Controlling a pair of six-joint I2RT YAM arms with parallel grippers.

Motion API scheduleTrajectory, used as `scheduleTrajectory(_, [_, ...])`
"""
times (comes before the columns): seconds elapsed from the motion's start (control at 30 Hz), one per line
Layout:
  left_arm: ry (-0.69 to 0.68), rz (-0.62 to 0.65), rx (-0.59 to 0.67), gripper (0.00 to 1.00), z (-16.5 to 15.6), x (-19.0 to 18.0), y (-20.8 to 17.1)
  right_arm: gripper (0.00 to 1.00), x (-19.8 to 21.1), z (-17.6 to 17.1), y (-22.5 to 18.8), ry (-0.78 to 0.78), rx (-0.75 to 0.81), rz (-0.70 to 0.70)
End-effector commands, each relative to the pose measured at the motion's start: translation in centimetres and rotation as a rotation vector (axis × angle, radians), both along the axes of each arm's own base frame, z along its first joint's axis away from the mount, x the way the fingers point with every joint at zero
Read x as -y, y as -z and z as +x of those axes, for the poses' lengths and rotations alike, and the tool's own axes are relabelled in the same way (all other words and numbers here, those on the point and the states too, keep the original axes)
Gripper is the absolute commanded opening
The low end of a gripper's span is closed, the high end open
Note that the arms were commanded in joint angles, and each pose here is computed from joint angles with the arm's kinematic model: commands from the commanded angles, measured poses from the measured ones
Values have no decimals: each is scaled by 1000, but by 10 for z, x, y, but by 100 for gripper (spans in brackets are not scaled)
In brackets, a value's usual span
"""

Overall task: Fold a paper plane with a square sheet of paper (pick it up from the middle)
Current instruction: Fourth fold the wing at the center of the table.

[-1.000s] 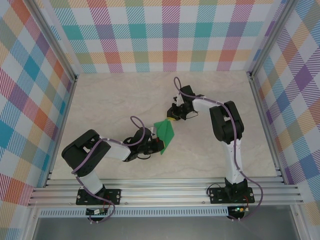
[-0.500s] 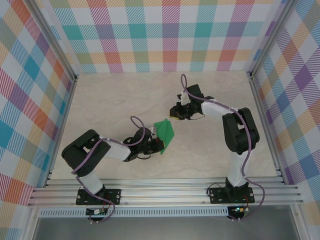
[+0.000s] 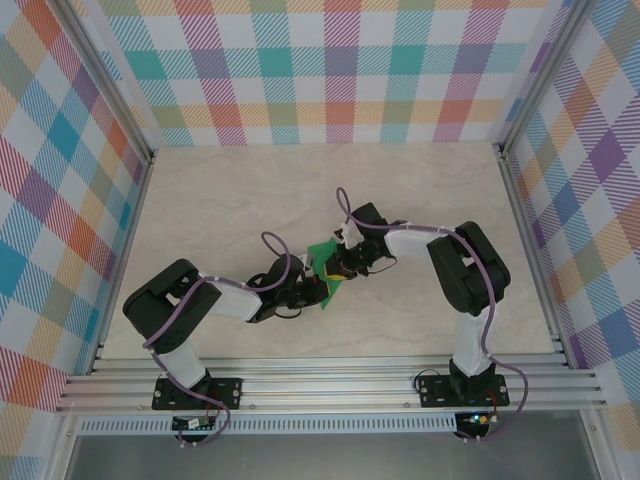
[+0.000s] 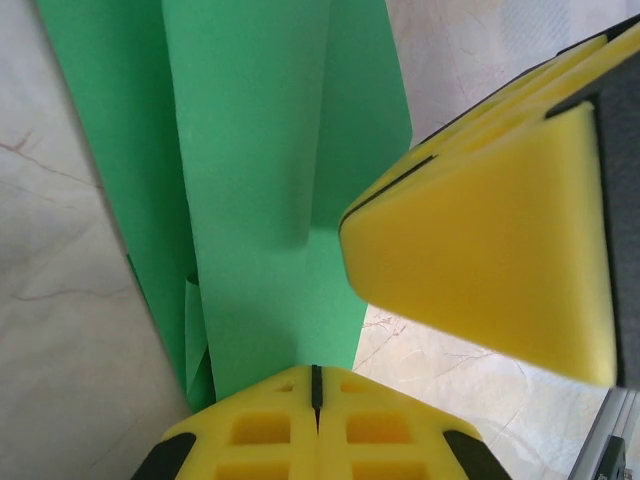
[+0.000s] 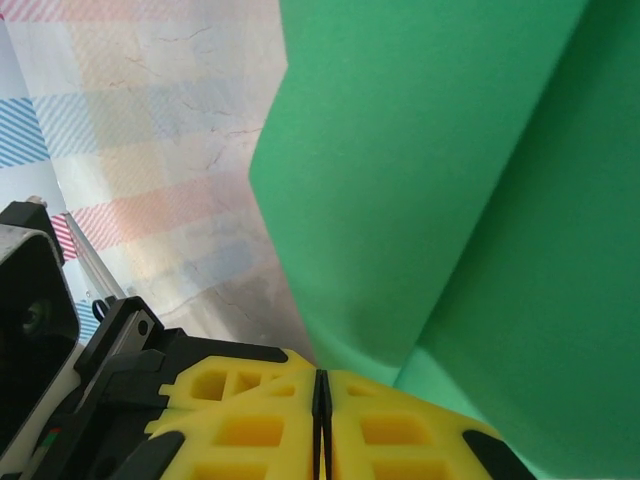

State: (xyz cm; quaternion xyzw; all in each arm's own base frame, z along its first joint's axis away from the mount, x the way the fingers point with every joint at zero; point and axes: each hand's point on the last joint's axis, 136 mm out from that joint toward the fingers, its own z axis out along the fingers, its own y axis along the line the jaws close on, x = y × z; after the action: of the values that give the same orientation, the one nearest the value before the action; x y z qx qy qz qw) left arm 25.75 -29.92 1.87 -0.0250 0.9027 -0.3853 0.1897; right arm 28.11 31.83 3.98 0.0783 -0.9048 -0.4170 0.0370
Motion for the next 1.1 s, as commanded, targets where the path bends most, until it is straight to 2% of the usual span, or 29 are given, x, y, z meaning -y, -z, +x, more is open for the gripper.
scheduleTrajectory(0.0, [17, 237, -230, 0, -51, -43, 67, 11, -5, -12, 11, -37, -25, 16])
scheduleTrajectory(0.3, [19, 242, -232, 0, -51, -44, 69, 10, 14, -3, 52, 2, -7, -181])
scheduleTrajectory(0.43, [23, 246, -236, 0, -54, -45, 70, 10, 18, 17, 48, 45, 60, -236])
scheduleTrajectory(0.73, [27, 256, -245, 0, -58, -48, 74, 10, 22, 71, 28, 156, 135, -213])
scheduleTrajectory(1.07, [30, 252, -247, 0, -59, -48, 74, 11, 33, 110, 31, 210, 133, -178])
